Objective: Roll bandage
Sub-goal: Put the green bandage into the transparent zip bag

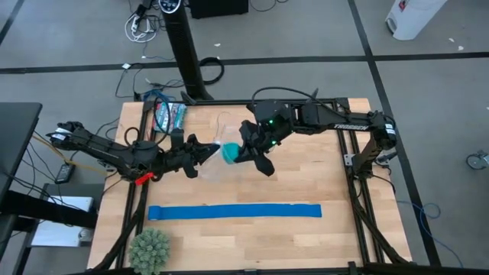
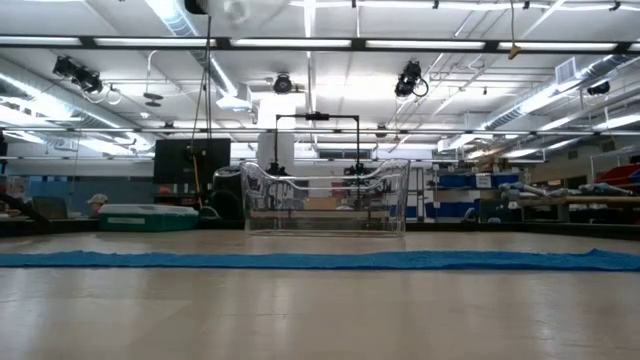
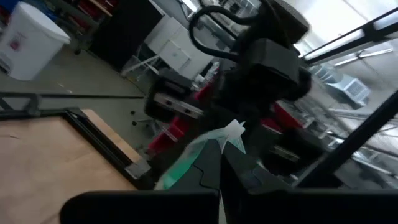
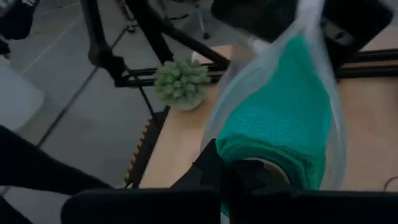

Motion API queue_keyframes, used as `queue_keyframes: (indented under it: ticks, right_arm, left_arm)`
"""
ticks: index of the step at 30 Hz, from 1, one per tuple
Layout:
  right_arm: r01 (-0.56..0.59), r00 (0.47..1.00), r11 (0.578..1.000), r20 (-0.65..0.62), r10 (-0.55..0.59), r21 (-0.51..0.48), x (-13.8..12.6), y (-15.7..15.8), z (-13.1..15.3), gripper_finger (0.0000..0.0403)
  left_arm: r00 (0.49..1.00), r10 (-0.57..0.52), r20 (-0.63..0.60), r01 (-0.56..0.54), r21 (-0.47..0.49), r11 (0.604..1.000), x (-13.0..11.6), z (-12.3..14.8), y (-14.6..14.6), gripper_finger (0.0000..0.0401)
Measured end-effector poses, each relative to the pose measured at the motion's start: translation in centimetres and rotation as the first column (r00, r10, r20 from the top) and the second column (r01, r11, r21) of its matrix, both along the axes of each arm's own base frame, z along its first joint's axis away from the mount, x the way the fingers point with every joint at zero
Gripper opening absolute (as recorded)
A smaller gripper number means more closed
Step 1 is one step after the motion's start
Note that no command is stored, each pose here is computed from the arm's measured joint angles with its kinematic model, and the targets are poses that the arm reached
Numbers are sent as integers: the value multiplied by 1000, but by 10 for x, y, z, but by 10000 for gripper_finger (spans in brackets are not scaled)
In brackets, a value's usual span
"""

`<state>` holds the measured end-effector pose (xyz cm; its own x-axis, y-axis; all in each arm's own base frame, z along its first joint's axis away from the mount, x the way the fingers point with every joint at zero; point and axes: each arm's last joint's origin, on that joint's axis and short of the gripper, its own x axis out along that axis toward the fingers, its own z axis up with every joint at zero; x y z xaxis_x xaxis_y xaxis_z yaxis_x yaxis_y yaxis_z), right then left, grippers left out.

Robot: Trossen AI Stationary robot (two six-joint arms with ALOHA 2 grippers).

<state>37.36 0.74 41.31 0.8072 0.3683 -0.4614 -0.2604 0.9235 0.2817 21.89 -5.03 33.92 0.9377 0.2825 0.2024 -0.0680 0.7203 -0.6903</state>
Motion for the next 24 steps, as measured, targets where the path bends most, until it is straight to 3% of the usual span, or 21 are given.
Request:
queue_keyframes:
  ticks: [4,7,8,11,15,19,24]
  right_arm:
    - [71,997,997,-17,-71,-20,-1,-5,-1,0]
    - [-66,998,997,1,66,29,-1,-2,0,0]
    - [-59,998,998,0,59,20,-1,-1,0,0]
    - [128,989,988,-64,-133,-83,-2,-1,-6,0]
    - [46,991,998,-125,-51,-41,-2,0,-13,0]
    - [49,968,998,-242,-58,-44,-1,2,-29,0]
    - [-33,998,999,-62,34,13,8,7,-14,0]
  left_arm:
    - [1000,-27,0,27,-7,1000,0,0,-1,3]
    - [1000,-30,1,30,-6,1000,0,0,-1,3]
    - [999,-32,2,32,-6,999,0,0,-1,3]
    - [1000,-31,3,31,-7,999,0,0,-1,3]
    - [1000,-28,3,28,-7,1000,0,0,-1,3]
    - [1000,-5,-20,4,-5,1000,2,-3,0,3]
    - [1000,13,10,-13,-23,1000,3,-1,0,3]
